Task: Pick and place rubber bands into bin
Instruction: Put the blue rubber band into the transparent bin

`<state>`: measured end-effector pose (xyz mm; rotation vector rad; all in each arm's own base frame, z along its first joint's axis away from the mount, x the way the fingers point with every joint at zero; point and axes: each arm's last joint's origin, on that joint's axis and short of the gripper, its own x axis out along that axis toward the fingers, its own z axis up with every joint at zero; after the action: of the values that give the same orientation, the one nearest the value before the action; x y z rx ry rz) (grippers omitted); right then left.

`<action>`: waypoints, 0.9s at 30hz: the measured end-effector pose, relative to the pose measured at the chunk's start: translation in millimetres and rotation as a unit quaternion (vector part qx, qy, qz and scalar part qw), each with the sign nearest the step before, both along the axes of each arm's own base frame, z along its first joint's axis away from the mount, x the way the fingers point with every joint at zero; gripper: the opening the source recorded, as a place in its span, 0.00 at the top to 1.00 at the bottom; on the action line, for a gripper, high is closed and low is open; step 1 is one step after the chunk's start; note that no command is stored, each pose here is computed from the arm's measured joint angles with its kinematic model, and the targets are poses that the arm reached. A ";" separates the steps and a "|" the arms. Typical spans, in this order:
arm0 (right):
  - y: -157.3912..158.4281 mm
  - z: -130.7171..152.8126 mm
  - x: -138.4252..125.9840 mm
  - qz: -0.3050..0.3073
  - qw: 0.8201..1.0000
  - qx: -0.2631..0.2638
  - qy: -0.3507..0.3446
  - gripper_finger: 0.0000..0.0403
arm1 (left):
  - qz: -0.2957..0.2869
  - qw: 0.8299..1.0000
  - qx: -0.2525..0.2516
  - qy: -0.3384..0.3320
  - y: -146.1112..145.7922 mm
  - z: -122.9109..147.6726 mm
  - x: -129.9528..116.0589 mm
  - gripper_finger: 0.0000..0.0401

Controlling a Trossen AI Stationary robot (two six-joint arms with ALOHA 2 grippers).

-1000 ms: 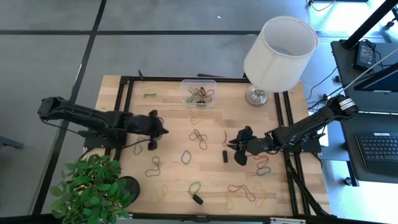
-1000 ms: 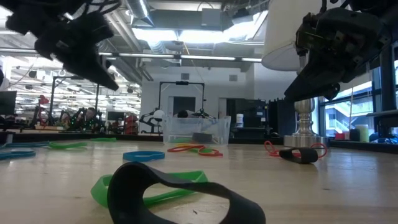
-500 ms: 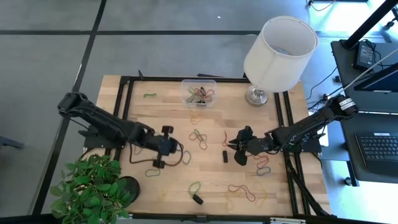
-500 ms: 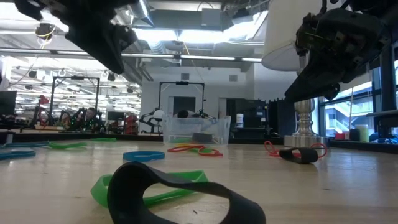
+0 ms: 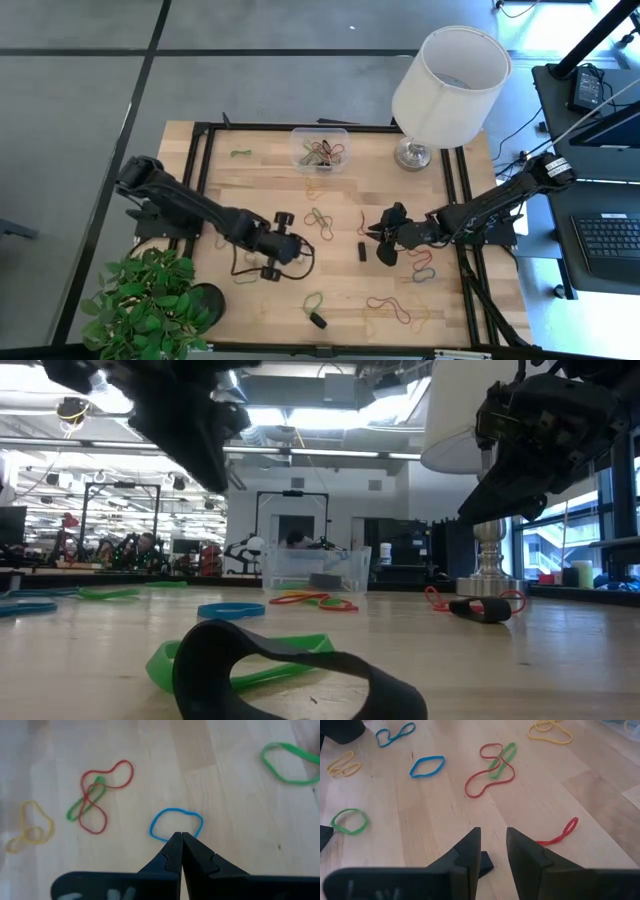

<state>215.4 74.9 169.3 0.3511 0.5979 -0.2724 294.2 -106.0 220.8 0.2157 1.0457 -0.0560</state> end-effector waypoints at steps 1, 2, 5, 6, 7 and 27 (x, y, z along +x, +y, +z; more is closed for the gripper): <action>0.0 0.0 0.0 0.000 1.000 0.000 0.000 0.76 | 0.006 1.000 -0.007 0.004 1.3 -1.9 3.9 1.00; -0.1 0.0 0.0 0.000 1.000 0.000 0.000 0.76 | 0.018 1.000 -0.016 0.008 2.9 -3.9 7.6 1.00; -0.1 -0.1 0.0 0.000 1.000 0.000 0.000 0.76 | 0.071 0.997 -0.030 0.018 11.4 -12.5 18.6 1.00; -0.1 -0.1 0.0 0.000 1.000 0.000 0.000 0.76 | 0.086 0.995 -0.032 0.023 15.1 -16.0 22.2 1.00; -0.1 -0.1 -0.1 0.000 1.000 0.000 0.001 0.76 | 0.097 0.994 -0.033 0.030 18.5 -19.7 25.0 1.00; -0.1 -0.2 -0.2 0.006 1.000 -0.008 0.003 0.76 | 0.131 0.983 -0.069 0.107 42.7 -63.8 43.3 0.80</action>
<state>215.2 74.8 169.0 0.3311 0.6029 -0.2672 337.5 -63.3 157.0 -0.0571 1.2723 0.0871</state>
